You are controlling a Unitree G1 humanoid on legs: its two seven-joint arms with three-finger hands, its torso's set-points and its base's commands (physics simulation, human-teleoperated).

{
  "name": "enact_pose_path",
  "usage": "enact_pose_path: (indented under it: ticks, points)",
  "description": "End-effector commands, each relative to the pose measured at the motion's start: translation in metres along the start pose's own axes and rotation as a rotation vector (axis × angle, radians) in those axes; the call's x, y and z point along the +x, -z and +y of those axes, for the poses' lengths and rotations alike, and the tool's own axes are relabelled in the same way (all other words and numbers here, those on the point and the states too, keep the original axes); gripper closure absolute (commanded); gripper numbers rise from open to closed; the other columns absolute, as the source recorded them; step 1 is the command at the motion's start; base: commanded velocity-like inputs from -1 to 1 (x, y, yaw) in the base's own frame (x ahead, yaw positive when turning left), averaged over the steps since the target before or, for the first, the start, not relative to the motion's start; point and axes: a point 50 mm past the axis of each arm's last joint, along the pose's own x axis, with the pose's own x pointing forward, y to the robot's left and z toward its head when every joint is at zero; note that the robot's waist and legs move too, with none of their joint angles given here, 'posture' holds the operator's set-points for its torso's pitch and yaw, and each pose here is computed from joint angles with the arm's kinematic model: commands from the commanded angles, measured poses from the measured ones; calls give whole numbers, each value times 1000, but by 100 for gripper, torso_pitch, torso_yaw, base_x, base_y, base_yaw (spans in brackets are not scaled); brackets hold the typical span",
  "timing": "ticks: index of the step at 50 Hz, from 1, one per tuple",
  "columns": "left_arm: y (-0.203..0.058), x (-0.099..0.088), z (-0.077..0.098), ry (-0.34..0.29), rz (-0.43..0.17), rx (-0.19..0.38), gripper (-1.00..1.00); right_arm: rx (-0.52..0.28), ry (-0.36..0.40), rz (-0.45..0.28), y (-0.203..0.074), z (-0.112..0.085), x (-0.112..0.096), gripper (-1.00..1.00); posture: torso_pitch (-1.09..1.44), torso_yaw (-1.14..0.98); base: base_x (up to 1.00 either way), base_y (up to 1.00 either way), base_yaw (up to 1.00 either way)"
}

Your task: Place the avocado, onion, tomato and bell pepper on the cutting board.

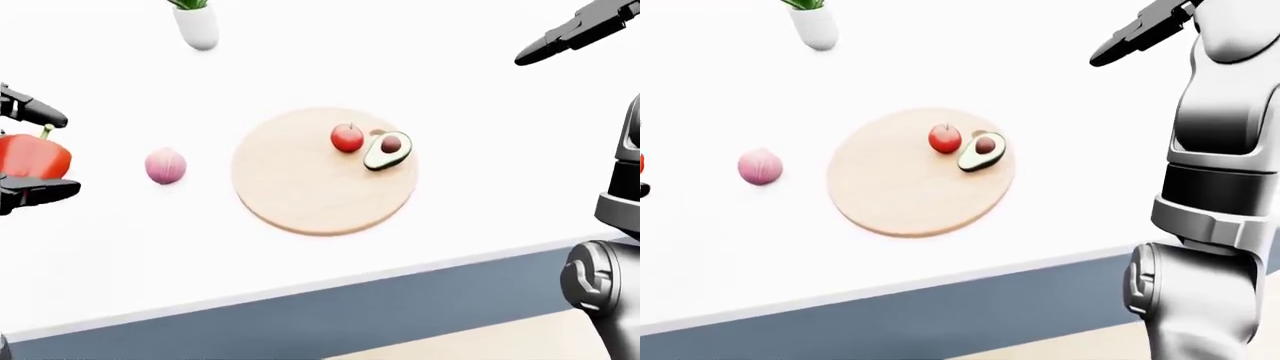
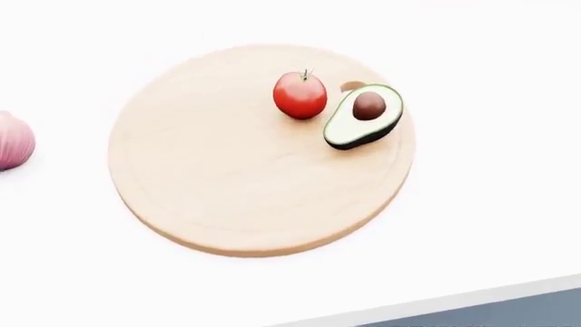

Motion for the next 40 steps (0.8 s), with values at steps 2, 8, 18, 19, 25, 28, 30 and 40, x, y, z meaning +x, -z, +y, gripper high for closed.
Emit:
enact_pose_path:
  ticks: [2, 8, 18, 19, 25, 28, 30, 40]
  points:
    - [-27, -5, 20, -74, -81, 33, 100, -10, 70, -53, -12, -18, -2, -100, 0, 0, 0, 0, 0]
    - [-48, 5, 33, -87, -101, 34, 100, -12, 63, -42, -9, -15, 0, -100, 0, 0, 0, 0, 0]
    - [-93, 24, 50, -139, -162, 42, 100, -12, 62, -42, -10, -16, 1, -100, 0, 0, 0, 0, 0]
    - [-103, 27, 56, -150, -176, 16, 100, -12, 61, -42, -10, -16, 1, -100, 0, 0, 0, 0, 0]
    - [-152, 52, 55, -135, -228, 30, 100, -13, 61, -37, -8, -17, 1, -100, 0, 0, 0, 0, 0]
    - [-169, 59, 50, -122, -247, 34, 100, -14, 61, -36, -8, -17, 2, -100, 0, 0, 0, 0, 0]
    - [-182, 64, 46, -117, -262, 22, 100, -12, 60, -37, -8, -16, 2, -100, 0, 0, 0, 0, 0]
    - [-226, 79, -22, -2, -321, -32, 100, -13, 51, -35, -7, -13, 2, -100, 0, 0, 0, 0, 0]
